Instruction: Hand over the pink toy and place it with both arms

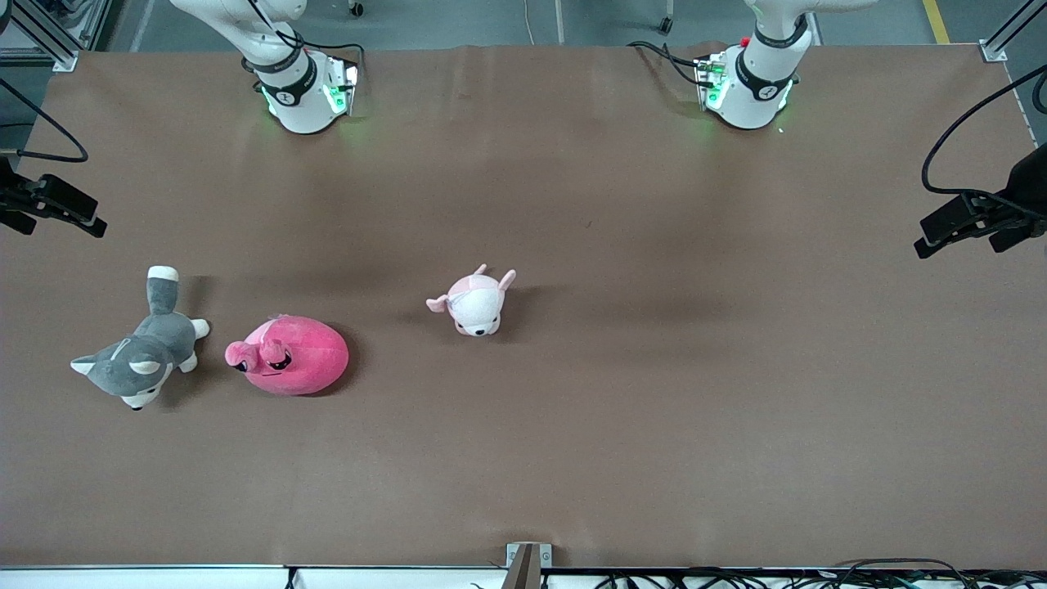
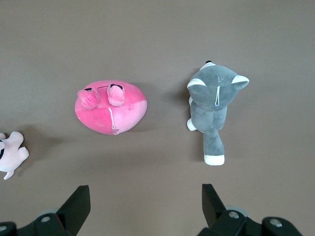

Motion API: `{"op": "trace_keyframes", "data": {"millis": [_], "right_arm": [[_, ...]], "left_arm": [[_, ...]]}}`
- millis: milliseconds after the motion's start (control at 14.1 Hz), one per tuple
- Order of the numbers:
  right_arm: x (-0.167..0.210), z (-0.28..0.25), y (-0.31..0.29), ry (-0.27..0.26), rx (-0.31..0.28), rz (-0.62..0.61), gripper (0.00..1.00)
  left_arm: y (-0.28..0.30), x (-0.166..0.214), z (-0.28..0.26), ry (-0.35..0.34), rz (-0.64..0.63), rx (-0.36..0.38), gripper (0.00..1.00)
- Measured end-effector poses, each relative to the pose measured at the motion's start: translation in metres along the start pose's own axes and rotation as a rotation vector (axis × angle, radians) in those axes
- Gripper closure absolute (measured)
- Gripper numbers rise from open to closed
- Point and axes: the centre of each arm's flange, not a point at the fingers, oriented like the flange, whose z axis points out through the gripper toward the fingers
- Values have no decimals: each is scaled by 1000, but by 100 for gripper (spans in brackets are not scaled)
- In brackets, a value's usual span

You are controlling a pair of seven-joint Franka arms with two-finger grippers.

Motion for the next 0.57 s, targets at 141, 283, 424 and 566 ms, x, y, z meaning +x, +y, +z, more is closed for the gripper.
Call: {"op": "trace_keyframes", "data": {"millis": [141,283,424,566], "right_arm": [[0,0,0,0,0,0,0],[0,0,0,2,0,-1,0],[0,0,-1,2,0,-1,0],[0,0,-1,2,0,-1,0]], "left_arm": [[-2,0,0,0,7,0,0],[-3,0,0,0,7,1,0],[-3,0,0,0,7,1,0],[-3,0,0,0,7,1,0]]}}
